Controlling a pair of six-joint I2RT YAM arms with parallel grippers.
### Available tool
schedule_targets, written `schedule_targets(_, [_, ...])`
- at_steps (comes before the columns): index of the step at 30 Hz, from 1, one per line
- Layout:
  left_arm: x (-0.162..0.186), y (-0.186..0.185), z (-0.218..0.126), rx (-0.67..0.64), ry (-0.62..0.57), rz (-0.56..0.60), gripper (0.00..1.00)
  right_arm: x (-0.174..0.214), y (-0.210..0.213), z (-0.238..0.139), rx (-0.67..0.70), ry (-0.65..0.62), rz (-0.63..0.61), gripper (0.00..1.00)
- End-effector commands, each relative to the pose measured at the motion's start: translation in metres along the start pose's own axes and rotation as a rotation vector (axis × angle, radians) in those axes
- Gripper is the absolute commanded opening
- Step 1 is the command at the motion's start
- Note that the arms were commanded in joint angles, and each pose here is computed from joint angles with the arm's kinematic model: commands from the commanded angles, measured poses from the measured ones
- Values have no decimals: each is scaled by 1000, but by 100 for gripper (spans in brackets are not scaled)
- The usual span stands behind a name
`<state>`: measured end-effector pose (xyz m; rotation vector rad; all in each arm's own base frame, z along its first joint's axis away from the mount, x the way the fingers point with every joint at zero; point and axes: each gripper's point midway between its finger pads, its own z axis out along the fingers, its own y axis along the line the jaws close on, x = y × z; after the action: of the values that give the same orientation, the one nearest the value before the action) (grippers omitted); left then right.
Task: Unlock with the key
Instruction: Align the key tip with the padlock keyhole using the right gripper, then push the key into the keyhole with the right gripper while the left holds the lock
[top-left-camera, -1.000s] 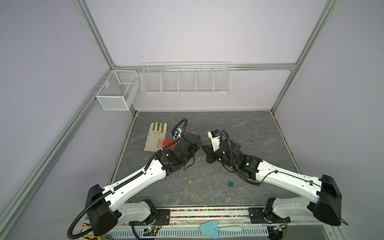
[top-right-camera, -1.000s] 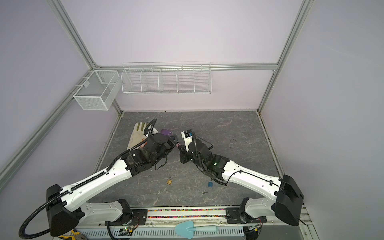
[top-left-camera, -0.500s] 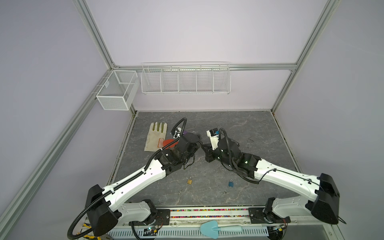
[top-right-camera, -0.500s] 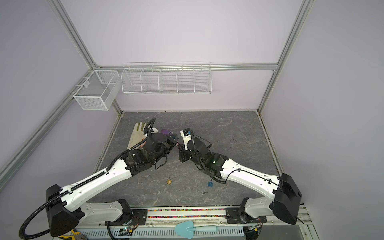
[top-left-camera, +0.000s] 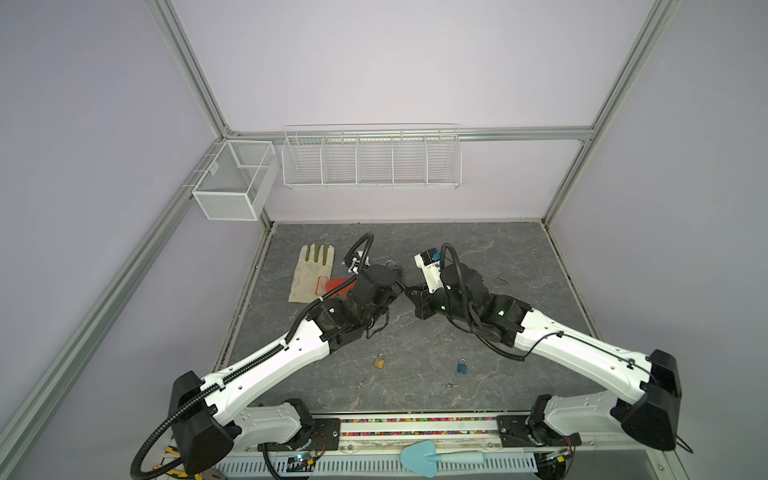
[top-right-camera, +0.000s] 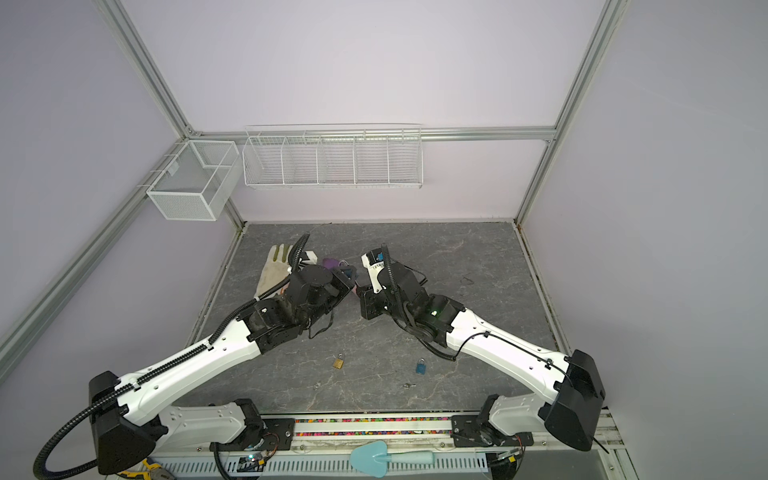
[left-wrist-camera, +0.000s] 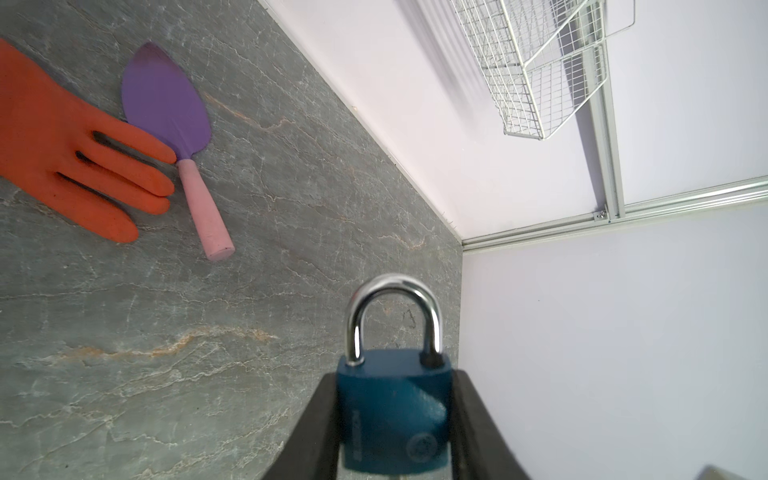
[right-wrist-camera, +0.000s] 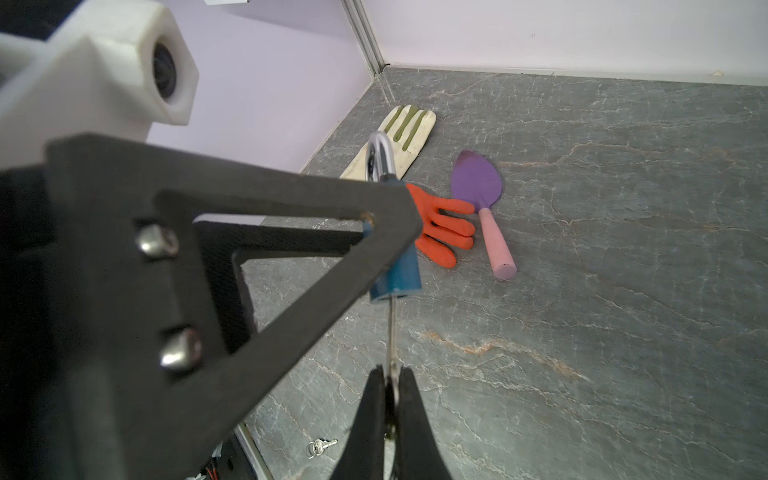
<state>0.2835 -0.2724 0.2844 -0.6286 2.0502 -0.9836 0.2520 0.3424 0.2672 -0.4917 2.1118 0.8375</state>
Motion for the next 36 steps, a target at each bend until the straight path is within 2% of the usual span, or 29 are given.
schedule_targets(1, [17,-16,-12,65,73,-2,0,-37,35,-4,-153,-119,43,6])
schedule_targets(4, [21,-18,-13,82,93,-11,0,-45,49,-6,-233,-138,62,6])
schedule_targets(9, [28,-21,-14,103,129,-65,0,-48,43,-5,-116,-177,-26,6])
schedule_targets(12, [26,-23,-17,98,134,-36,0,-51,37,-2,-68,-181,-27,6])
schedule_targets(20, [27,-15,-21,79,140,80,0,-58,53,-15,-213,-168,-21,6])
schedule_targets(23, [25,-12,-25,67,140,114,0,-54,36,-16,-62,-153,-81,6])
schedule_targets(25, [22,-7,-27,49,130,127,0,-53,28,-17,-23,-152,-85,6])
schedule_targets(28, [20,-4,-26,44,115,134,0,-55,41,-20,-83,-145,-91,6])
schedule_targets(36, [21,-12,-33,102,131,105,0,-55,38,-15,-42,-97,-97,6])
